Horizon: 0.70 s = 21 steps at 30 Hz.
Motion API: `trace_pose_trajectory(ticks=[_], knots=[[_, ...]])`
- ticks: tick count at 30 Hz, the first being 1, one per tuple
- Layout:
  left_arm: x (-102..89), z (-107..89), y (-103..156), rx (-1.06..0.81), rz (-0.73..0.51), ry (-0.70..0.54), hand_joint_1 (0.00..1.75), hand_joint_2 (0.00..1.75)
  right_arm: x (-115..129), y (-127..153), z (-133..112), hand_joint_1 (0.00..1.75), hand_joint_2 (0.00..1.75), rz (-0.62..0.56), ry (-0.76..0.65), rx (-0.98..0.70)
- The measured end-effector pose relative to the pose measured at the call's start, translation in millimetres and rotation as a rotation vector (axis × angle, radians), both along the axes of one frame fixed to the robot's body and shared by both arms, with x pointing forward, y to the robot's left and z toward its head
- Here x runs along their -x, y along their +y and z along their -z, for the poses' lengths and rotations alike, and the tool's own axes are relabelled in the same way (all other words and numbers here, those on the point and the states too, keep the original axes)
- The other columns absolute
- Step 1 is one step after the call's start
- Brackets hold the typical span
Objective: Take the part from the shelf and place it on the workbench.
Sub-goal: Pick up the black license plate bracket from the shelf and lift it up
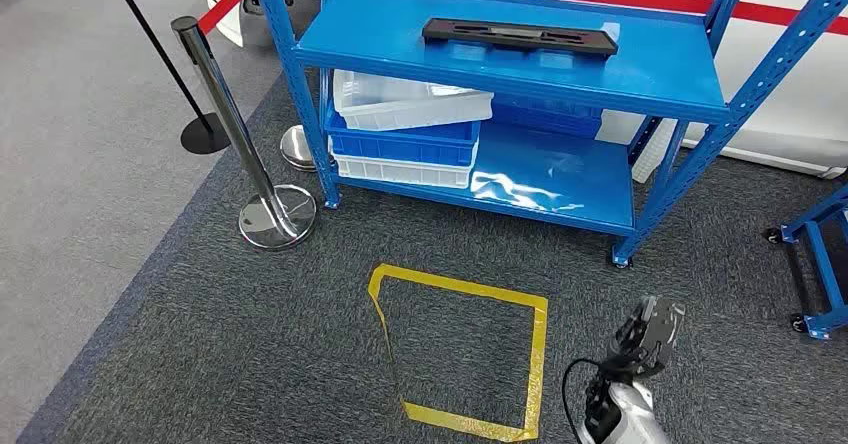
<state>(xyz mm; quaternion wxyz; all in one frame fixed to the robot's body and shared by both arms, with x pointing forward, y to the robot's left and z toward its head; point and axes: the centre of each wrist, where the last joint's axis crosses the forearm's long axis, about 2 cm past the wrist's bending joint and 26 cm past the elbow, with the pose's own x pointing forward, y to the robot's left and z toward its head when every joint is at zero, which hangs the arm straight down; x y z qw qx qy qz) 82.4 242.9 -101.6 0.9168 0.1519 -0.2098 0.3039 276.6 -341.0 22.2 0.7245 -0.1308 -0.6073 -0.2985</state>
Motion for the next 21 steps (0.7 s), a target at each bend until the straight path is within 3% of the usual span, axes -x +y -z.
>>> trace_pose_trajectory(ticks=[3, 7, 15, 18, 21], knots=[[0.5, 0.1, -0.6, 0.006, 0.01, 0.007, 0.0, 0.0, -14.8, 5.4, -29.3, 0.0, 0.0, 0.002, -0.099, 0.072], [1.1, 0.1, -1.7, 0.014, 0.035, 0.013, 0.0, 0.0, -36.4, 19.7, -93.2, 0.0, 1.75, -0.002, -0.268, 0.227], [0.7, 0.2, -3.2, 0.047, 0.079, -0.001, 0.0, 0.0, -40.0, 63.1, -201.7, 0.0, 1.75, -0.139, -0.552, 0.741], [-3.5, -0.7, -3.5, 0.045, 0.101, -0.008, 0.0, 0.0, -33.3, 81.6, -228.7, 0.0, 1.75, -0.175, -0.623, 0.933], [-9.7, -2.0, -3.7, 0.036, 0.123, -0.026, 0.0, 0.0, -26.0, 97.0, -246.5, 0.0, 1.75, -0.209, -0.695, 1.006]])
